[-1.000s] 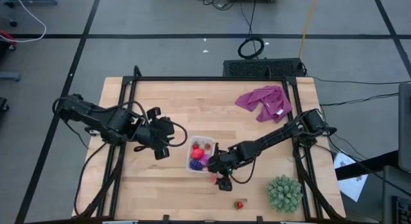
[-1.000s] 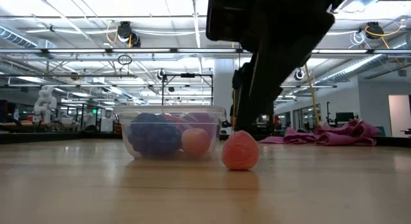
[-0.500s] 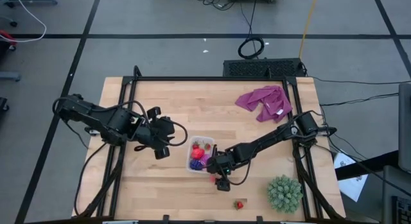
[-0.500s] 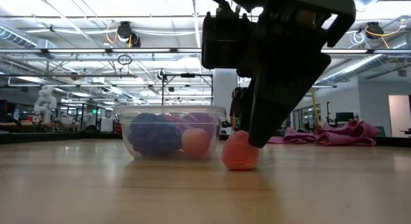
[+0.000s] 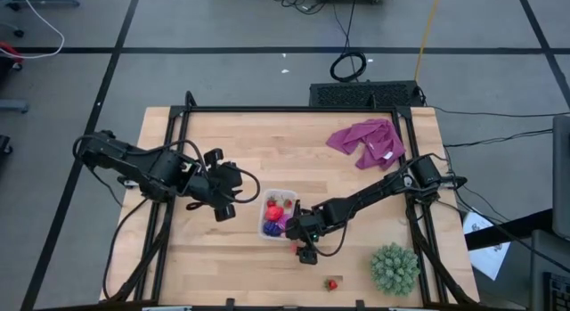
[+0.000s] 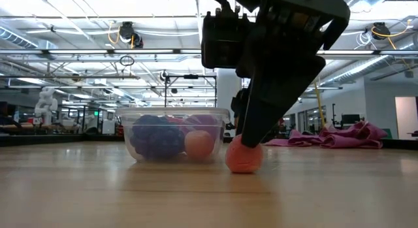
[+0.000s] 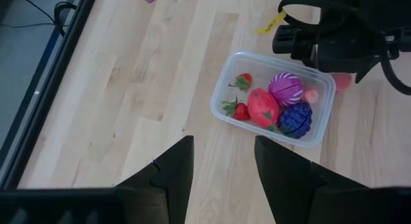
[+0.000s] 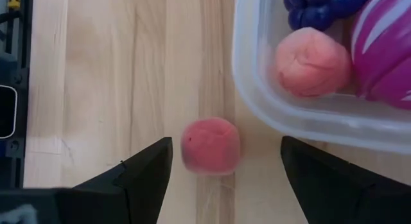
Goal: Pick and placing Produce into tupperware
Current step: Put the light orange peach into the transparent bin
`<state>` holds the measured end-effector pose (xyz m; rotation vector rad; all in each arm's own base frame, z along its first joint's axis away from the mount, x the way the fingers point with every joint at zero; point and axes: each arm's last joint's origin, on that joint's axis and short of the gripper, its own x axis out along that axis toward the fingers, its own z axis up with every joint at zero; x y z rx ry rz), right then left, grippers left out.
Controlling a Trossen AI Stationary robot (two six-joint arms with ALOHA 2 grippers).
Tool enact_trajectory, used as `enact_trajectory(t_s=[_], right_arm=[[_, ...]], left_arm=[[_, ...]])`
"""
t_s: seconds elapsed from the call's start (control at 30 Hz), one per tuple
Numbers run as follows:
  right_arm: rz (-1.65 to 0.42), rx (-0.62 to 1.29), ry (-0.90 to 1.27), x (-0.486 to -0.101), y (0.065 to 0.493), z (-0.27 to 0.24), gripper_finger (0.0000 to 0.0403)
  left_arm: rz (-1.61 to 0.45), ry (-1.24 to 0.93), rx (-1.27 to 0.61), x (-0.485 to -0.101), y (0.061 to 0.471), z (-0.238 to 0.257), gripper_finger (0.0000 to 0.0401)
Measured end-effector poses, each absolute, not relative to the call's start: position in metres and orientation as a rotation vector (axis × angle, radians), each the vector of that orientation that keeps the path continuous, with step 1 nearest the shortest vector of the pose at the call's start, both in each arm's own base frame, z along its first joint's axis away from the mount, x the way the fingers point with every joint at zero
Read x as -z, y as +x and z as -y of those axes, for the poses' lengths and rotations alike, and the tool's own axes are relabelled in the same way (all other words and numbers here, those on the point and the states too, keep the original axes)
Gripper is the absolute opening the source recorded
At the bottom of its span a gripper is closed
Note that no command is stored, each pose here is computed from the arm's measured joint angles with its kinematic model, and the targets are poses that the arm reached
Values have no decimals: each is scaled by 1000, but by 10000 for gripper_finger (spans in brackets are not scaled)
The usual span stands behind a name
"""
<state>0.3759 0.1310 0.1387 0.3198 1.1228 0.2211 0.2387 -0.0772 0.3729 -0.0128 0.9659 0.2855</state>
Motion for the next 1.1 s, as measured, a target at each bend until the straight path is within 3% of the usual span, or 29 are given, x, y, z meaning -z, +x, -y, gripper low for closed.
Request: enact_trajectory(t_s=[1.1], right_arm=[[-1178, -206, 313, -136, 370, -133, 149]], left_arm=[[-960, -23, -287, -373, 239, 77, 170]])
